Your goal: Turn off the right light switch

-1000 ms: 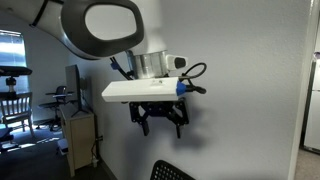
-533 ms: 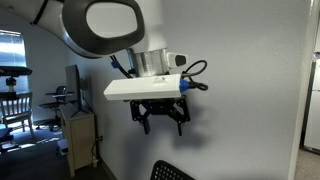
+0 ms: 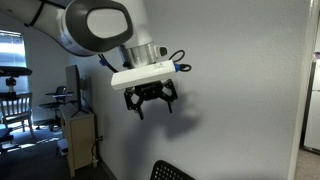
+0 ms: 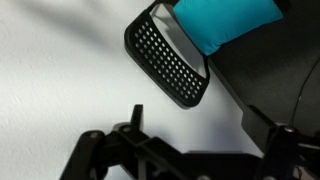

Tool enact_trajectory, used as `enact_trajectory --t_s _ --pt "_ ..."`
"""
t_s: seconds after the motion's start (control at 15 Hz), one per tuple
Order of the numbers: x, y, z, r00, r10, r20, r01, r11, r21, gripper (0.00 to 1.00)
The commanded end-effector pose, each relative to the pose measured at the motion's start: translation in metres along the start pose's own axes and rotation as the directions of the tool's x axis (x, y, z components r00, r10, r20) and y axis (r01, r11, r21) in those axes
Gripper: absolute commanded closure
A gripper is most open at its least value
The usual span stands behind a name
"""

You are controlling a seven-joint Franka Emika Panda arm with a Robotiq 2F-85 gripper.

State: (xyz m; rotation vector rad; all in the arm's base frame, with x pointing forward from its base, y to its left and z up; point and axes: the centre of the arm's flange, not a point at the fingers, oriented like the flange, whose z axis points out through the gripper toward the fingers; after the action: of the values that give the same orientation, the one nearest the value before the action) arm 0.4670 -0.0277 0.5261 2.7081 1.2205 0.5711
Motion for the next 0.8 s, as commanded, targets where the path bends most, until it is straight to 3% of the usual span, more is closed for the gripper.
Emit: enact_trajectory --t_s 0.0,0.07,0.13,0.47,0.73 --pt "0.064 -0.007 0.010 0.980 -0.200 -0.015 0.200 0.980 -0.011 0.00" --pt "0.076 -0.011 0.008 0.967 -0.255 -0.009 0.255 0.967 -0.012 0.00" --pt "0.054 -0.024 0.002 0.987 -0.162 -0.019 0.162 0.987 -0.004 0.00" --pt "0.060 -0.025 0.001 0.987 -0.160 -0.019 0.160 0.987 -0.007 0.00" --pt "0.078 -0.017 0.004 0.966 -0.255 -0.040 0.254 0.967 -0.025 0.00"
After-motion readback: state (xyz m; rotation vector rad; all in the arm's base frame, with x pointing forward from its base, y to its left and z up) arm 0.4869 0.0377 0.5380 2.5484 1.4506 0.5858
